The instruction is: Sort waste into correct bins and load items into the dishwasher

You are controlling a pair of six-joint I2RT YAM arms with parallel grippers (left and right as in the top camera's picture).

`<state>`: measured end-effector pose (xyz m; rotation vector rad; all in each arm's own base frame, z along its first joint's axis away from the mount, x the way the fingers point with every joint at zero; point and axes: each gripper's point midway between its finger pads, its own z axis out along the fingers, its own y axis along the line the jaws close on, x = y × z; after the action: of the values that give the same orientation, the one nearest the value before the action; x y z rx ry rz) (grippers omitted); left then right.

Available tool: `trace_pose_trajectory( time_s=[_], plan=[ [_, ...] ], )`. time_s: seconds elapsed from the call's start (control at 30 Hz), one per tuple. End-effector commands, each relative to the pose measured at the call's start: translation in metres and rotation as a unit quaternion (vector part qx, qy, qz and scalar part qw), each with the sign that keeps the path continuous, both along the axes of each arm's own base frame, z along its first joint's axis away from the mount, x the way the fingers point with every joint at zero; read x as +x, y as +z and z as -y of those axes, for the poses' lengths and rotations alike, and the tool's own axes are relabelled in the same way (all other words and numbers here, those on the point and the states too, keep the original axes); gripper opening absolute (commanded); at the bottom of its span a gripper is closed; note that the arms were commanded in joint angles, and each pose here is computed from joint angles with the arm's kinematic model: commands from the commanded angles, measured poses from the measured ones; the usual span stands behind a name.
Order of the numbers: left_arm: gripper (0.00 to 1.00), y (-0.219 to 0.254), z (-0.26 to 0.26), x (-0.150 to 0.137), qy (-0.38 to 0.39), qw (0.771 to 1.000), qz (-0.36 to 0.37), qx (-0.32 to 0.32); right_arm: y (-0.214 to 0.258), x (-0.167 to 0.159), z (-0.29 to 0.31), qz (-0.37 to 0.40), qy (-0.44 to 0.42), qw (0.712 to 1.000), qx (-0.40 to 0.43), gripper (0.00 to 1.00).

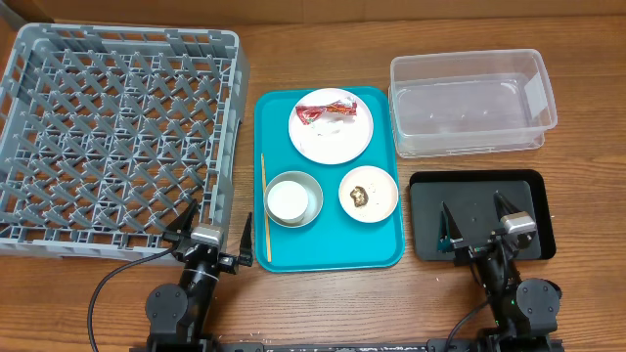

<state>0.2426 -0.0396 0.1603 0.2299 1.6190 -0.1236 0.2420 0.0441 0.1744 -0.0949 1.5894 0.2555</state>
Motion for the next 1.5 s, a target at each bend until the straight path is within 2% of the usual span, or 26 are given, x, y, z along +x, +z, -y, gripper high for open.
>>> trace_pose_trajectory(
  time_s=[0.0, 0.77, 0.93, 1.13, 1.47],
  plan=[
    [1.0, -0.002, -0.001, 0.0, 0.005, 1.0, -0.004, -0.008, -0.002, 0.0, 0.001, 0.001, -0.003, 1.0, -0.001, 1.0],
    [1.0, -0.002, -0.001, 0.0, 0.005, 1.0, -0.004, -0.008, -0.002, 0.0, 0.001, 0.002, -0.003, 1.0, -0.001, 1.0],
    [1.0, -0.002, -0.002, 0.0, 0.008, 0.999, -0.01, -0.034, -0.002, 0.0, 0.001, -0.004, -0.004, 1.0, 0.023, 1.0],
    [1.0, -0.002, -0.002, 0.0, 0.01, 0.997, -0.023, -0.07, -0.002, 0.0, 0.001, -0.021, -0.005, 0.995, 0.1, 1.0],
    [1.0, 0.024, -0.002, -0.015, 0.014, 0.995, -0.076, -0.069, 0.018, -0.008, -0.004, -0.04, 0.009, 0.994, 0.102, 1.0]
  ],
)
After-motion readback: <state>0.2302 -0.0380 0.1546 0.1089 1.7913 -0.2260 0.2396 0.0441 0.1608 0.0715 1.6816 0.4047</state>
